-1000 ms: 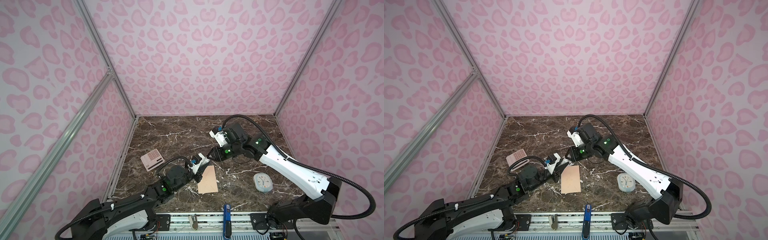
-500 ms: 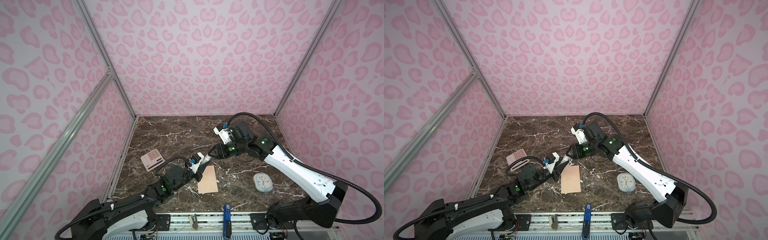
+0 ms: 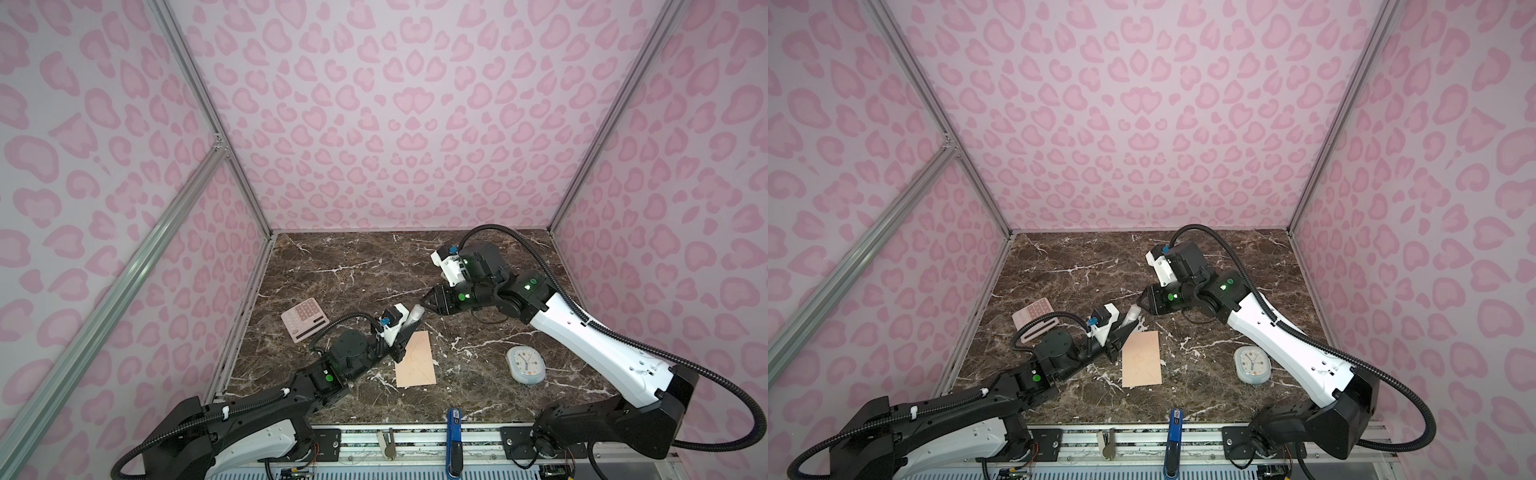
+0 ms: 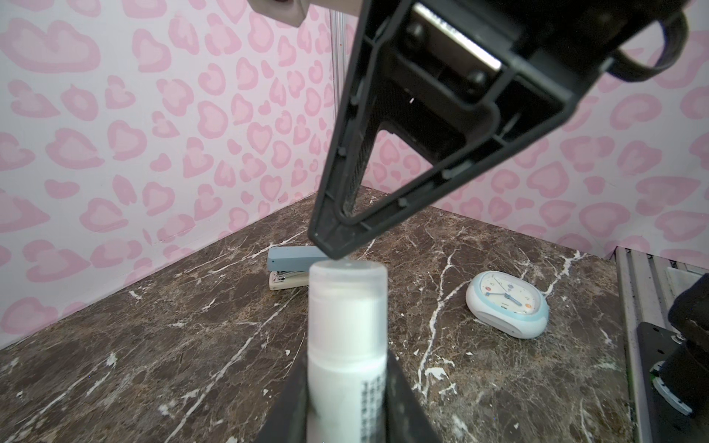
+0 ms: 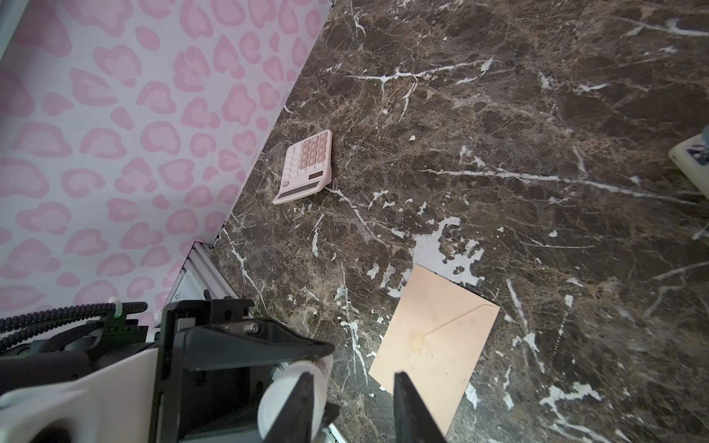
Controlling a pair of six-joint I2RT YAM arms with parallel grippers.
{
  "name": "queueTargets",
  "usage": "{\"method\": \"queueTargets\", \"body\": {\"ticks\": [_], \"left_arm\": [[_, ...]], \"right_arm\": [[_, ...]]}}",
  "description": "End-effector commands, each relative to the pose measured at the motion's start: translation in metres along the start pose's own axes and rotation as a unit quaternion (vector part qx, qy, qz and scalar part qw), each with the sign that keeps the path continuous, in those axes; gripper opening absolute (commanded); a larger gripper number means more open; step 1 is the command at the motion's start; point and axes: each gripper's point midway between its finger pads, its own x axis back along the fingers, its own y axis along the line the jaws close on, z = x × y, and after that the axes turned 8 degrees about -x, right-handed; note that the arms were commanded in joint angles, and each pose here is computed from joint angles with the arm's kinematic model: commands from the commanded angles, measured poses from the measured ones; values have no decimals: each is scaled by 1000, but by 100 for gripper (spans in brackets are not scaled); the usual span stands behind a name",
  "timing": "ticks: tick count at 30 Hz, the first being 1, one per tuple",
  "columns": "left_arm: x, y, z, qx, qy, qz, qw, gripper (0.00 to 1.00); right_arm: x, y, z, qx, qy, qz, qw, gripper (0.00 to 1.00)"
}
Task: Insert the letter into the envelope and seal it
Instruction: 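Press the cap down onto the glue stick's top with the right gripper, then open the right gripper and draw it back while the left gripper lowers the glue stick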
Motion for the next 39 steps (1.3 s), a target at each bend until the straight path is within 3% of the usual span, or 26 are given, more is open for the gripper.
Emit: {"method": "queueTargets", "body": {"ticks": [1,16,24,33,39], "left_arm": [[1,4,-35,1,-62,-5,998,4],[15,25,-57,23,-114,-50,992,4],[10,19,-51,21,-99,-32,994,4],[11,20,-48,23,-91,-36,995,4],[7,36,-29,38,-32,-80,996,4]], "right_arm": [[-8,-4,11,2,22,5,1000,34],[-11,-14,26,12,41,30,999,28],[-2,-7,14,17,14,25,999,29],[7,-23,5,15,-7,63,998,29],[11,-39,0,13,-30,91,995,30]]}}
